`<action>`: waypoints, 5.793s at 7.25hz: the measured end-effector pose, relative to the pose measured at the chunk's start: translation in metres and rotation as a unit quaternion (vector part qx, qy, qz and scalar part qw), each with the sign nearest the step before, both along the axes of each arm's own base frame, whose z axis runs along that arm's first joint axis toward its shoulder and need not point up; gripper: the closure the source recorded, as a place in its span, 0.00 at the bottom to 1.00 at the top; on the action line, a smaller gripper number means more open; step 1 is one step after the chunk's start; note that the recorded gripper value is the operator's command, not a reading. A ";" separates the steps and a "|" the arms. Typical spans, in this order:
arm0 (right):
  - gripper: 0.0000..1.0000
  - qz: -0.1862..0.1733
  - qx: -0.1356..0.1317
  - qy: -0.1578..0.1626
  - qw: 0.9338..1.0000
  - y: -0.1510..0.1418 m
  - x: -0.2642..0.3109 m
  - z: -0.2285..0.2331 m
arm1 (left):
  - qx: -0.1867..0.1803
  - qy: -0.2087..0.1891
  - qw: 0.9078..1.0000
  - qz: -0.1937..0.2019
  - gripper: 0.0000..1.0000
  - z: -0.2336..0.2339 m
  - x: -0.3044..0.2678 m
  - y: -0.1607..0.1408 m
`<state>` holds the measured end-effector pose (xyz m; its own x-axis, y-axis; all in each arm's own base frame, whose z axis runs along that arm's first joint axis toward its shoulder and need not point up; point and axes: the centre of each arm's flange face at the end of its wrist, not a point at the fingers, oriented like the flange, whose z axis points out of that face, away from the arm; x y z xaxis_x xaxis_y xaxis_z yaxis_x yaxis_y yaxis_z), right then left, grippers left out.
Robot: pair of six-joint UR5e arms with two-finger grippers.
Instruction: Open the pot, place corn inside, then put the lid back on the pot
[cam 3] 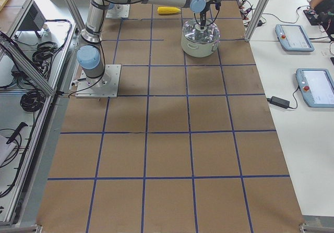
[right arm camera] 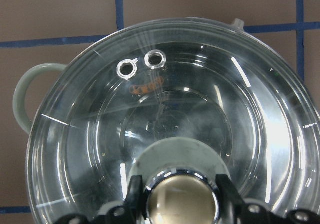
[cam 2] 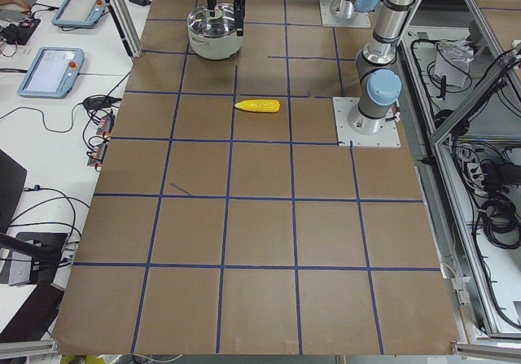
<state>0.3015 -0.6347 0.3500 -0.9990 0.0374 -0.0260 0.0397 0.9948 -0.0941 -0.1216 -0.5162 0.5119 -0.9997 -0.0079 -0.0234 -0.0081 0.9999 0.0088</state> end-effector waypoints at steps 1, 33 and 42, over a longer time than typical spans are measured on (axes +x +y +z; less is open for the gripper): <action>0.53 0.001 0.001 0.000 1.000 0.001 0.002 0.001 | 0.000 0.000 1.000 0.000 0.00 0.000 0.000 0.000; 0.58 -0.018 0.062 0.025 0.998 0.099 -0.212 0.142 | 0.061 0.011 0.998 -0.018 0.85 -0.312 0.060 0.043; 0.56 -0.018 0.062 0.024 0.998 0.099 -0.212 0.141 | 0.000 0.097 0.995 0.032 0.85 -0.140 -0.150 -0.091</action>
